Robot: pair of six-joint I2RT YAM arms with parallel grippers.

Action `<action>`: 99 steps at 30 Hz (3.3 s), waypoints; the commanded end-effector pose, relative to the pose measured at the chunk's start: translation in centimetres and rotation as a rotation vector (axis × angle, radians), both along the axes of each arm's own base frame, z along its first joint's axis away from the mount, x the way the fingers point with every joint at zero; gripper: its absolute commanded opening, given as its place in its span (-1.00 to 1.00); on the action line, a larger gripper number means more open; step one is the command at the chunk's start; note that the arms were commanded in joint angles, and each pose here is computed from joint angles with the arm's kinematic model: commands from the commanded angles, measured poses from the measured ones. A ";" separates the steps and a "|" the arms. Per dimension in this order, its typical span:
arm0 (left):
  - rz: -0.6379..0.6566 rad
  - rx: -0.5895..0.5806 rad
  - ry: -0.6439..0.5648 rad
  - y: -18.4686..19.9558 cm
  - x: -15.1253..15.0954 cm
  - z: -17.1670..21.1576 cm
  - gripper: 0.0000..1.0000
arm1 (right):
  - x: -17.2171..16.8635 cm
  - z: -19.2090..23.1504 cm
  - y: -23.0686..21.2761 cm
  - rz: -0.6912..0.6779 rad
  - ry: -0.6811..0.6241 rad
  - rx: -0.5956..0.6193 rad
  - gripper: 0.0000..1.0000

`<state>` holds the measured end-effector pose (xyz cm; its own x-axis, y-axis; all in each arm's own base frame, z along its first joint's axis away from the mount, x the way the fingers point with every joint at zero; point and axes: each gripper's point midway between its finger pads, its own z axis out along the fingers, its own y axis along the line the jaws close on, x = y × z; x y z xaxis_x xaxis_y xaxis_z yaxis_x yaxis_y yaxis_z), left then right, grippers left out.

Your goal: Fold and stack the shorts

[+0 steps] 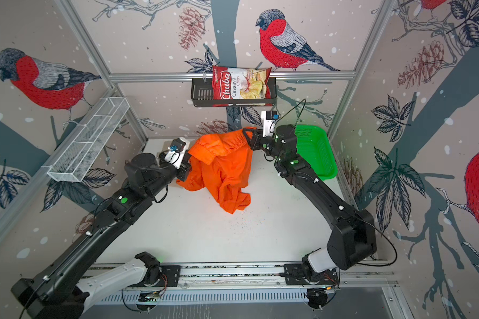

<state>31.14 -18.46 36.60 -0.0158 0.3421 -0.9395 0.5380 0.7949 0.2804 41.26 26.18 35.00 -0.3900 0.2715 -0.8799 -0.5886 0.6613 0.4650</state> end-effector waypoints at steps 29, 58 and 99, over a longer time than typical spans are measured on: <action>-0.455 -0.065 0.800 -14.4 -4.3 -23.4 -1.00 | -18.3 -17.6 -0.9 -0.002 0.725 0.115 0.51; -0.363 -0.385 0.883 -17.7 -0.5 -20.6 -1.00 | -16.4 -16.7 -1.2 -0.044 0.712 0.639 0.57; -0.493 0.775 0.462 -0.5 -4.9 -29.9 0.30 | -13.0 -22.4 -9.4 -0.251 0.820 0.398 -0.90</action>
<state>25.72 -20.63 7.67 -0.0798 0.8643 -0.4966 0.9528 0.2125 0.2167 28.55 16.43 12.65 -0.7143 0.6775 -0.1754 0.1774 0.4177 0.8911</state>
